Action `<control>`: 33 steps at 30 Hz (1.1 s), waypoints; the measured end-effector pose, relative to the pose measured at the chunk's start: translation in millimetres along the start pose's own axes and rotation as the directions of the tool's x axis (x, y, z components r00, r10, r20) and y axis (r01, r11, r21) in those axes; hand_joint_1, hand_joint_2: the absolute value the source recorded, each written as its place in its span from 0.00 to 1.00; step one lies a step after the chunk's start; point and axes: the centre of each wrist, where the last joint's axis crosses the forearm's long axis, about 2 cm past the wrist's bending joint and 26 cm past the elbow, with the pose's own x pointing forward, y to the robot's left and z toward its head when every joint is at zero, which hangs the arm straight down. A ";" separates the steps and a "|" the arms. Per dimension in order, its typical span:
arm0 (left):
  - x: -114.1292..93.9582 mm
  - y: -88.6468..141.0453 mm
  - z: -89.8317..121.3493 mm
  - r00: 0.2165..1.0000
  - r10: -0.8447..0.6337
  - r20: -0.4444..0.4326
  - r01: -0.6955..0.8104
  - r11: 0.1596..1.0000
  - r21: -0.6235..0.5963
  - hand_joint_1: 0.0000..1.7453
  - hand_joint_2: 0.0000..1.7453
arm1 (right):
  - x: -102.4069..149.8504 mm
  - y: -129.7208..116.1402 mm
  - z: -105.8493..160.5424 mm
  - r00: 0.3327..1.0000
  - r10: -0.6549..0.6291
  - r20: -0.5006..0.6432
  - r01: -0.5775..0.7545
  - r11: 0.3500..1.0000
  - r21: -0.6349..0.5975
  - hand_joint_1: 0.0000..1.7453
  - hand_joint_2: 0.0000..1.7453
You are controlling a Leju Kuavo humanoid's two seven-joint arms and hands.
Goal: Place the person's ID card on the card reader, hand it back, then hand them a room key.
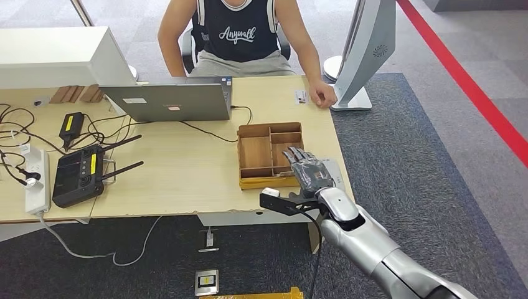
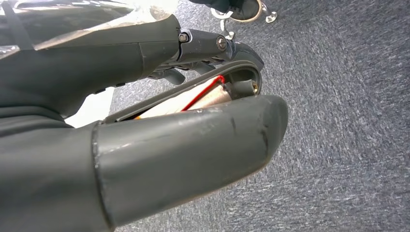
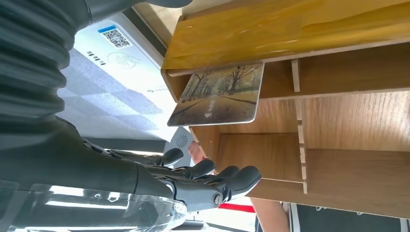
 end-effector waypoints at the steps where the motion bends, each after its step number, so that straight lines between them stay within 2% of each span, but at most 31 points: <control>1: 0.0 0.0 0.0 1.000 0.000 0.000 0.000 1.000 0.000 0.00 0.00 | 0.2 -0.5 -0.7 1.000 -0.001 0.004 0.001 1.000 -0.003 0.00 1.00; 9: 0.0 0.0 0.0 1.000 0.000 0.002 0.000 1.000 -0.001 0.00 0.00 | 7.3 -2.2 -5.6 0.999 -0.018 0.045 0.019 1.000 -0.016 0.00 1.00; 33: 0.0 0.0 0.0 1.000 0.001 -0.004 -0.001 1.000 0.000 0.00 0.00 | 17.0 2.8 -12.0 0.998 -0.033 0.051 0.032 0.999 0.015 0.00 1.00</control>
